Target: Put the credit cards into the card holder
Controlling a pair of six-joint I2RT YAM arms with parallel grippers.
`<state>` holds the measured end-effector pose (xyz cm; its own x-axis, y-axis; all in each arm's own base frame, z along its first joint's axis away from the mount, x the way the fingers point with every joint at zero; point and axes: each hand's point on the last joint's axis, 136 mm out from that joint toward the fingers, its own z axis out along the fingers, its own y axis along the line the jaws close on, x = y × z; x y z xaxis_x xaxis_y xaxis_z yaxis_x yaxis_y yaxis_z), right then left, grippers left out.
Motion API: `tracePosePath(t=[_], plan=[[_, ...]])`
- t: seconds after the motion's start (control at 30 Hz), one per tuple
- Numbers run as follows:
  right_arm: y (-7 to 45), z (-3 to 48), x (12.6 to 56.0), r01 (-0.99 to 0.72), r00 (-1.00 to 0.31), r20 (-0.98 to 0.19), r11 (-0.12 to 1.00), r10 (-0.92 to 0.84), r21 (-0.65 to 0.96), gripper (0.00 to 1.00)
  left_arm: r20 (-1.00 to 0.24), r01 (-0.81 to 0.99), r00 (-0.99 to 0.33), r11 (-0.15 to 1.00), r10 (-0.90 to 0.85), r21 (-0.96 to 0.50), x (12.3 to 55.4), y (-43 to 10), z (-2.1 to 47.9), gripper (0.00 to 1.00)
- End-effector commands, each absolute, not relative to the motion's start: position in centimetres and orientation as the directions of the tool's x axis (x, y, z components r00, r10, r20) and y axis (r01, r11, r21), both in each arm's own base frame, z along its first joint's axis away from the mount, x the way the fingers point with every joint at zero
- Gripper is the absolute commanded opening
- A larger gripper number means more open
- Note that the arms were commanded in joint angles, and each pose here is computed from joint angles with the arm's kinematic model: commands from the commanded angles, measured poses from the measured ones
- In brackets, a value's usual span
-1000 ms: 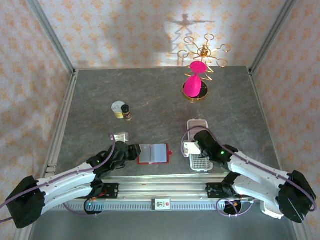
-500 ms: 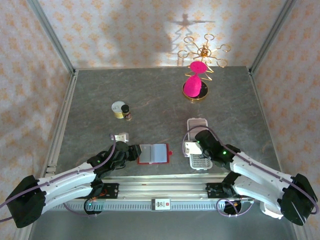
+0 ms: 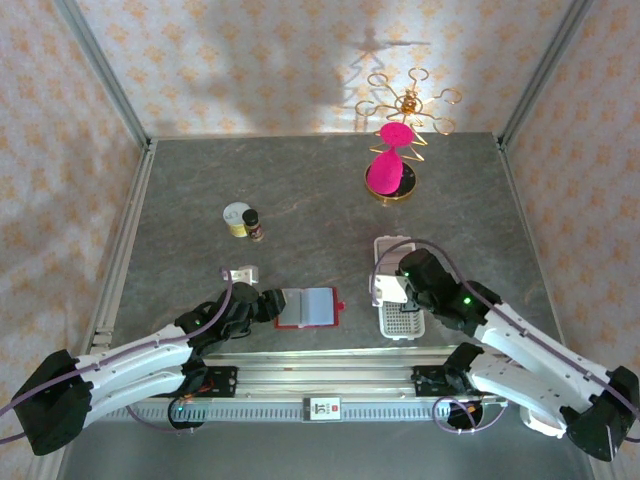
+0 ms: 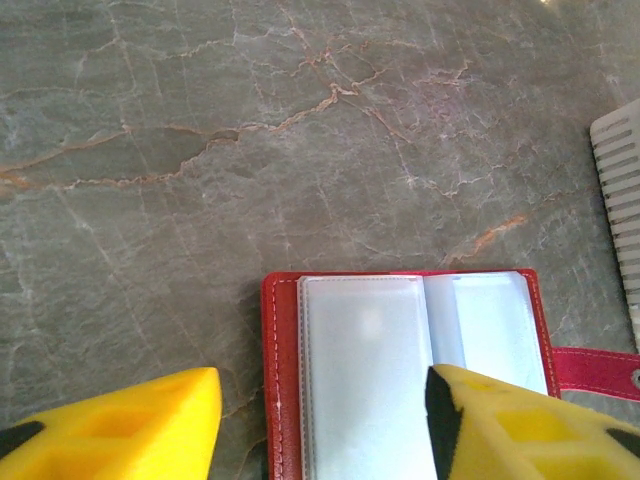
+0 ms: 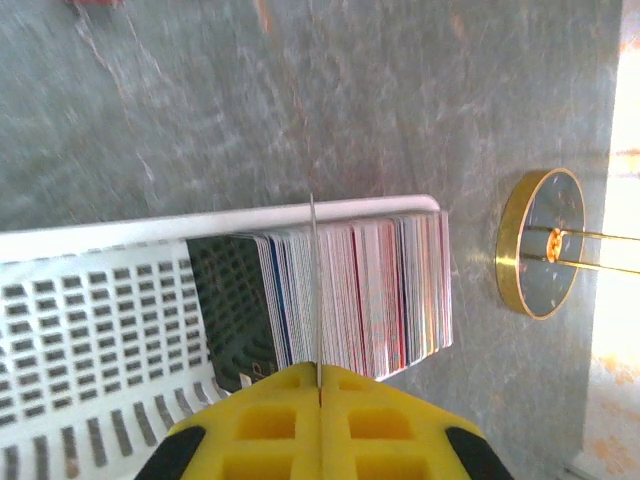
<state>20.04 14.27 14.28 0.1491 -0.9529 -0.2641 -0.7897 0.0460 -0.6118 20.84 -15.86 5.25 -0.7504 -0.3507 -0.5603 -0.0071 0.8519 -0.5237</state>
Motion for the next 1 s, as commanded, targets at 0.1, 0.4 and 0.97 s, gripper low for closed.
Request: tracePosePath(t=[0.1, 0.4, 0.97], plan=[[16.9, 18.3, 18.8, -0.834, 0.079, -0.53, 0.236, -0.844, -0.5, 0.0, -0.562, -0.01, -0.76, 0.87, -0.327, -0.493, 21.1, -15.7, 5.8, 0.66], [22.2, 25.9, 20.1, -0.807, -0.168, -0.925, 0.586, -0.34, -0.069, 0.0, -0.535, -0.016, -0.797, 0.896, -0.279, -0.444, 20.8, -16.0, 5.7, 0.72], [24.4, 16.4, 21.3, -0.132, -0.847, -0.389, 0.565, 0.362, 0.814, 0.0, -0.5, 0.015, -0.848, 0.935, -0.177, -0.355, 20.3, -17.6, 4.7, 0.75]])
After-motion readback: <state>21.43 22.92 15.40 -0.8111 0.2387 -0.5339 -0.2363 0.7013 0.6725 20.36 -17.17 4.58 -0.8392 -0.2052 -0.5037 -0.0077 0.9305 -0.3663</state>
